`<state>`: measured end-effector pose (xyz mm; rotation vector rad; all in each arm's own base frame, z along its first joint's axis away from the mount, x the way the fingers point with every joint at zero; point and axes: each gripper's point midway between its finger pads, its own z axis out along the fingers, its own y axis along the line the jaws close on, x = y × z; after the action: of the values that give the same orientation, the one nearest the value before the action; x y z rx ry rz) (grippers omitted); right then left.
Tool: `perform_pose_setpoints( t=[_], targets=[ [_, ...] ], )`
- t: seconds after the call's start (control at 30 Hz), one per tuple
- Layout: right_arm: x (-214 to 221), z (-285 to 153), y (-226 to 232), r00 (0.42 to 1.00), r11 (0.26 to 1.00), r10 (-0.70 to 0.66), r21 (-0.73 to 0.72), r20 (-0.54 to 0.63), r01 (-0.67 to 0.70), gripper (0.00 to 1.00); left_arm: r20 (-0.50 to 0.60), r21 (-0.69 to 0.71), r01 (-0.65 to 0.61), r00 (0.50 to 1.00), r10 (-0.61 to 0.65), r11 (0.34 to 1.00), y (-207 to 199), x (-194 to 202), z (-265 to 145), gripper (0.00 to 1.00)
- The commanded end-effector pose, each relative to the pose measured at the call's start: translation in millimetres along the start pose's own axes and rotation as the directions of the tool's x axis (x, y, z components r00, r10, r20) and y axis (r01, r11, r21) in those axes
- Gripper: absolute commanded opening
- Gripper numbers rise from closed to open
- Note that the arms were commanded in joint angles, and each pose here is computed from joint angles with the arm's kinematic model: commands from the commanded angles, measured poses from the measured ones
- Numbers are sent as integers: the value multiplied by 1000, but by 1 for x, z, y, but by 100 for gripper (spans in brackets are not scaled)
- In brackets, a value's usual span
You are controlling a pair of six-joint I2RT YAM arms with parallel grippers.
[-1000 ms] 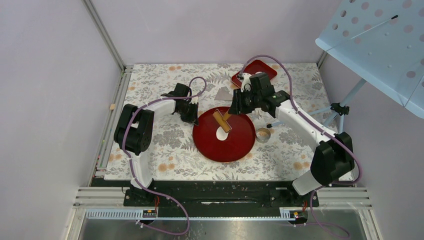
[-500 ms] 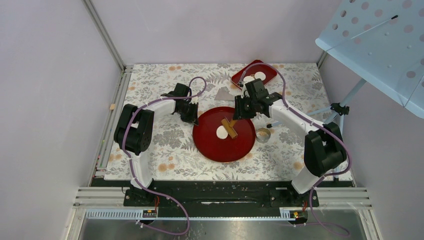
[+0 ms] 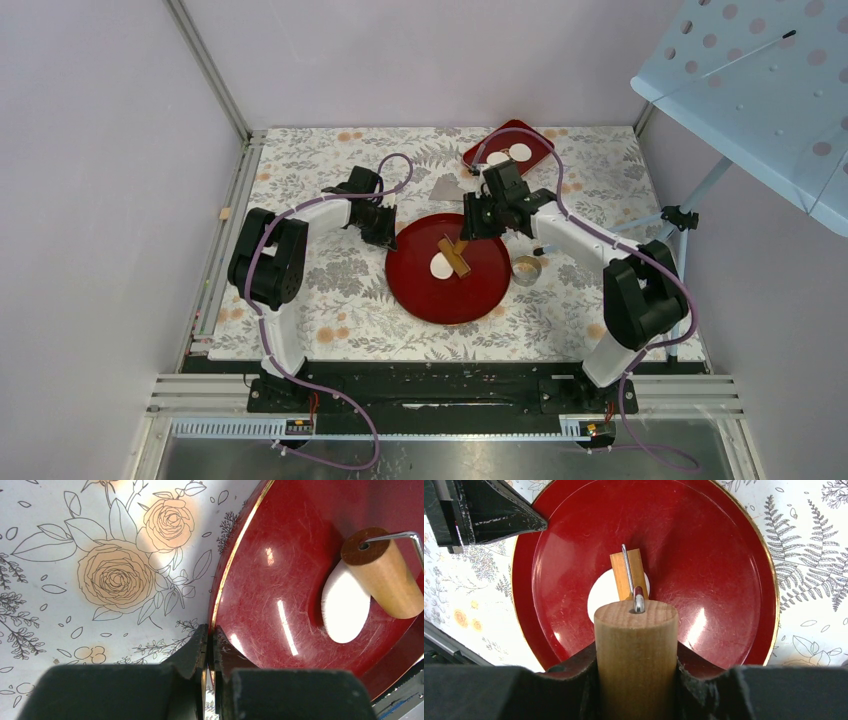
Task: Roll out the dumpling wrappers from the dough
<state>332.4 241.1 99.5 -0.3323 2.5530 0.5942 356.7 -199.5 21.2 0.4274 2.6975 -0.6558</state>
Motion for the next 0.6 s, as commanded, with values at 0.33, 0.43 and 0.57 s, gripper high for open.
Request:
perform_pose_setpoints(
  t=[0.33,0.43,0.57],
  targets=[
    [117,41,-16,935,992,-42,101,-352,82,0,-30,-7,10,999,-10,1000,5,6,4,0],
    [126,44,-15,926,992,-41,98,-376,84,0,-31,-6,9,999,-9,1000,5,6,4,0],
    [133,46,-8,921,992,-59,77,-386,95,0,-31,-7,11,999,-12,1000,6,6,4,0]
  ],
)
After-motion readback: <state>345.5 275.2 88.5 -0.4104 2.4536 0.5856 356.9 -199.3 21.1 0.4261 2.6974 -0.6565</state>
